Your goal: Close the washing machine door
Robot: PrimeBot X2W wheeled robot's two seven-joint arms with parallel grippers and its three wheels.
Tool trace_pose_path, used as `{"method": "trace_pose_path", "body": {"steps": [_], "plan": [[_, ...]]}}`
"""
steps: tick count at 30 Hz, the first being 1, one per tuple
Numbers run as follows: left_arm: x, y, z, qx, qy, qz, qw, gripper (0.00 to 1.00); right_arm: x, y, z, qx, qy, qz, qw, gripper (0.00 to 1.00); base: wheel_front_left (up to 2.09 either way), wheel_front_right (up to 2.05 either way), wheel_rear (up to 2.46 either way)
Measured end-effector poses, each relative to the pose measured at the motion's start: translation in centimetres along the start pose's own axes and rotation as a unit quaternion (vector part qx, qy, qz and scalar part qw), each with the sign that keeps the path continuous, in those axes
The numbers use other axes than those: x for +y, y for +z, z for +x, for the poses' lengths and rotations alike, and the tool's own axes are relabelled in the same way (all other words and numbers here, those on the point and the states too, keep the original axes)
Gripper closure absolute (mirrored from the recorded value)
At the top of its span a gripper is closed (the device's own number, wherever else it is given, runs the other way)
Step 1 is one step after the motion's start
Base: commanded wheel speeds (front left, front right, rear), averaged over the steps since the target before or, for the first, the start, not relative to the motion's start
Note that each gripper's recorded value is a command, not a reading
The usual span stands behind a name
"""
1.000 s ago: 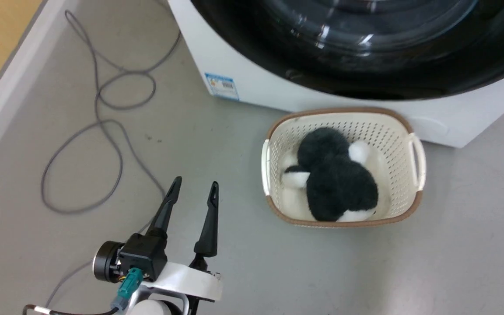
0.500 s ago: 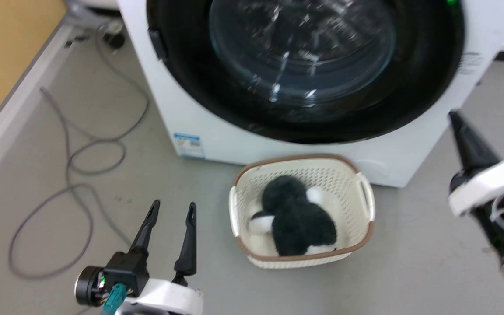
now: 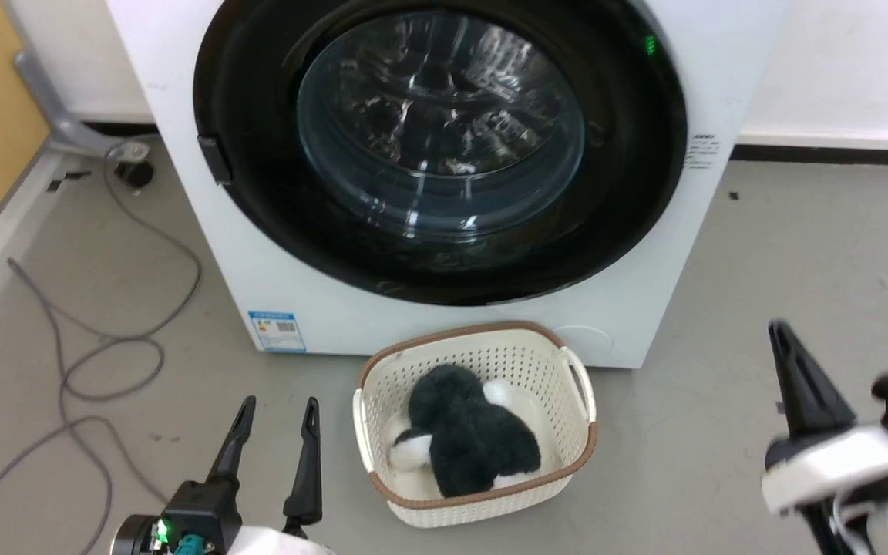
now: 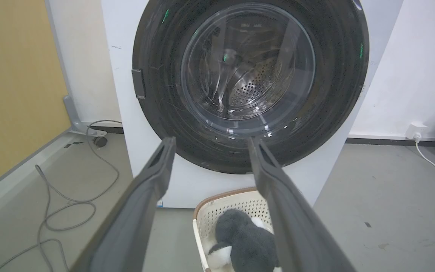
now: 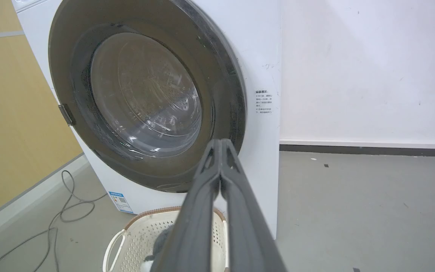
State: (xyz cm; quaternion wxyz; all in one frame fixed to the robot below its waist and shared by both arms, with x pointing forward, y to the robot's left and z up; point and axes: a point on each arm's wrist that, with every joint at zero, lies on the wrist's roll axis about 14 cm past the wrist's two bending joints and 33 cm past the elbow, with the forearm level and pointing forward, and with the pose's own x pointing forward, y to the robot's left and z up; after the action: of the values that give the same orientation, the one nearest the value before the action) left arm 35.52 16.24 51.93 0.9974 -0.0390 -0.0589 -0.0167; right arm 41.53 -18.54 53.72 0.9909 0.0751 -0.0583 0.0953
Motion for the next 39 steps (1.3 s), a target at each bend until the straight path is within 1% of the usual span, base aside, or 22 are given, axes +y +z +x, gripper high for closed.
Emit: {"method": "trace_pose_path", "body": {"steps": [4,5,6,7,8,11,14,21,28,29,39], "plan": [[-0.4,0.0,-0.4,0.0,-0.005,0.0,1.0,0.0,-0.3,-0.2,-2.7,0.005,-0.017,-0.024,1.0,1.0,0.0,0.0,0.0],[-0.4,-0.1,-0.5,0.002,-0.006,-0.001,1.0,0.0,-0.1,-0.2,-3.2,0.005,-0.022,-0.024,0.999,0.87,0.0,0.0,0.0],[-0.5,-0.1,-0.6,0.003,-0.007,-0.001,1.0,0.0,0.1,-0.3,-3.6,0.005,-0.024,-0.023,0.999,0.52,0.0,0.0,0.0],[-0.5,-0.2,-0.7,0.004,-0.007,-0.001,1.0,0.0,0.4,-0.3,-4.0,0.005,-0.025,-0.024,0.999,0.03,0.0,0.0,0.0],[-0.5,-0.3,-0.8,0.006,-0.007,-0.001,1.0,0.0,0.6,-0.3,-4.3,0.005,-0.028,-0.024,0.999,0.0,0.0,0.0,0.0],[-0.4,-0.9,-1.1,0.015,-0.006,0.0,1.0,0.0,1.0,-0.5,-5.0,0.008,-0.037,-0.015,0.999,0.0,0.0,0.0,0.0],[0.1,-1.3,-1.3,0.021,0.004,-0.005,1.0,0.0,1.5,-0.9,-5.4,0.017,-0.036,-0.015,0.999,0.0,0.0,0.0,0.0],[0.0,-1.7,-1.6,0.028,0.0,0.008,1.0,0.0,2.1,-1.2,-5.5,0.024,-0.032,-0.016,0.999,0.0,0.0,0.0,0.0],[-0.1,-1.8,-1.7,0.031,0.001,0.007,0.999,0.0,2.6,-1.6,-5.4,0.03,-0.029,-0.01,0.999,0.0,0.0,0.0,0.0],[0.0,-1.8,-1.7,0.031,0.002,0.006,1.0,1.0,2.6,-1.6,-5.4,0.03,-0.028,-0.01,0.999,1.0,0.0,0.0,0.0],[-0.1,-1.9,-1.6,0.036,0.002,0.005,0.999,1.0,2.5,-1.6,-5.4,0.033,-0.029,-0.011,0.999,1.0,0.0,0.0,0.0]]}}
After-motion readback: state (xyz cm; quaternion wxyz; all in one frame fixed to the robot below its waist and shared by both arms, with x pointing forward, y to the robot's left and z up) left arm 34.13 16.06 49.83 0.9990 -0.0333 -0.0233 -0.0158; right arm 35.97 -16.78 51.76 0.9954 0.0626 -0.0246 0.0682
